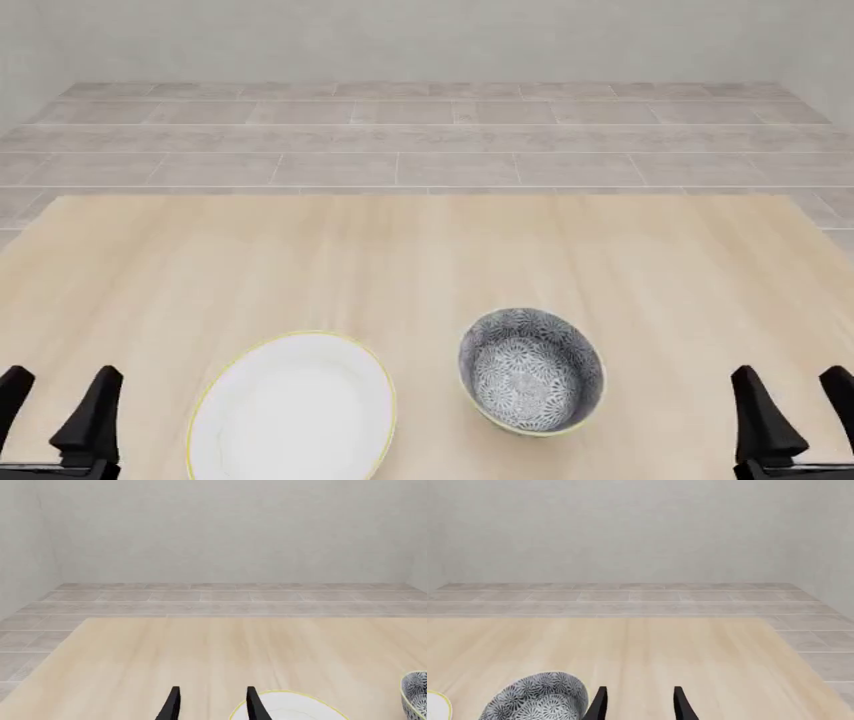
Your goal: Put the bowl on the plate.
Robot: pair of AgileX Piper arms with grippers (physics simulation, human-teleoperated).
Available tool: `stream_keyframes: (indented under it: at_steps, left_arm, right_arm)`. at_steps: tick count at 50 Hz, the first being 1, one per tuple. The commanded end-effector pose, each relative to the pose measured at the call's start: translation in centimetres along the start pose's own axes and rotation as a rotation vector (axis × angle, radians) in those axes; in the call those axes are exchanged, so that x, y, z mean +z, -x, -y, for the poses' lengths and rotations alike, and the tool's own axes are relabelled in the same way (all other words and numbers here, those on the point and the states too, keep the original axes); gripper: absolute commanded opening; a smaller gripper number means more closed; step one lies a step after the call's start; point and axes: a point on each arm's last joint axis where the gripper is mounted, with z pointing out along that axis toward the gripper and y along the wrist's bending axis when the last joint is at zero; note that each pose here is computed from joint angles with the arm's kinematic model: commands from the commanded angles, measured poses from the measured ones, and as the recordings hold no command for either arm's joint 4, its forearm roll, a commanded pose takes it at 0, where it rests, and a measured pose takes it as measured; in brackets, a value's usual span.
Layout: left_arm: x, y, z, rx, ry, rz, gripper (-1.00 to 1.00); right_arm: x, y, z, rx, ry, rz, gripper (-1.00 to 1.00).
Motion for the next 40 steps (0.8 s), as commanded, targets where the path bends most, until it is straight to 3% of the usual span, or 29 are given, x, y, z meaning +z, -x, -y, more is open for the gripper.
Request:
stream_keyframes:
  at_steps: [1,21,28,34,35,36,38,40]
  left_arm:
    - [0.0,0.1,0.0,0.000,0.000,-0.001,1.00]
    - [0.0,0.1,0.0,0.000,0.000,-0.001,1.00]
    - [0.0,0.1,0.0,0.000,0.000,-0.001,1.00]
    - [0.0,0.1,0.0,0.000,0.000,-0.001,1.00]
    - [0.0,0.1,0.0,0.000,0.000,-0.001,1.00]
    - [0.0,0.1,0.0,0.000,0.000,-0.001,1.00]
    - [0.0,0.1,0.0,0.000,0.000,-0.001,1.00]
    - [0.0,0.1,0.0,0.000,0.000,-0.001,1.00]
  right_arm:
    - [0.1,0.2,0.0,0.007,0.001,-0.002,1.00]
    - [0.3,0.9,-0.1,-0.003,0.017,-0.004,1.00]
    - [0.7,3.2,-0.2,0.007,0.028,-0.007,1.00]
    - [1.8,6.7,-0.1,0.017,0.019,-0.028,1.00]
    - [1.9,7.2,-0.2,0.007,0.022,-0.029,1.00]
    - [2.0,7.8,-0.2,-0.058,0.029,-0.028,1.00]
    - [3.7,7.8,0.1,-0.083,-0.012,-0.109,1.00]
    - [3.9,8.4,0.0,-0.085,0.001,-0.101,1.00]
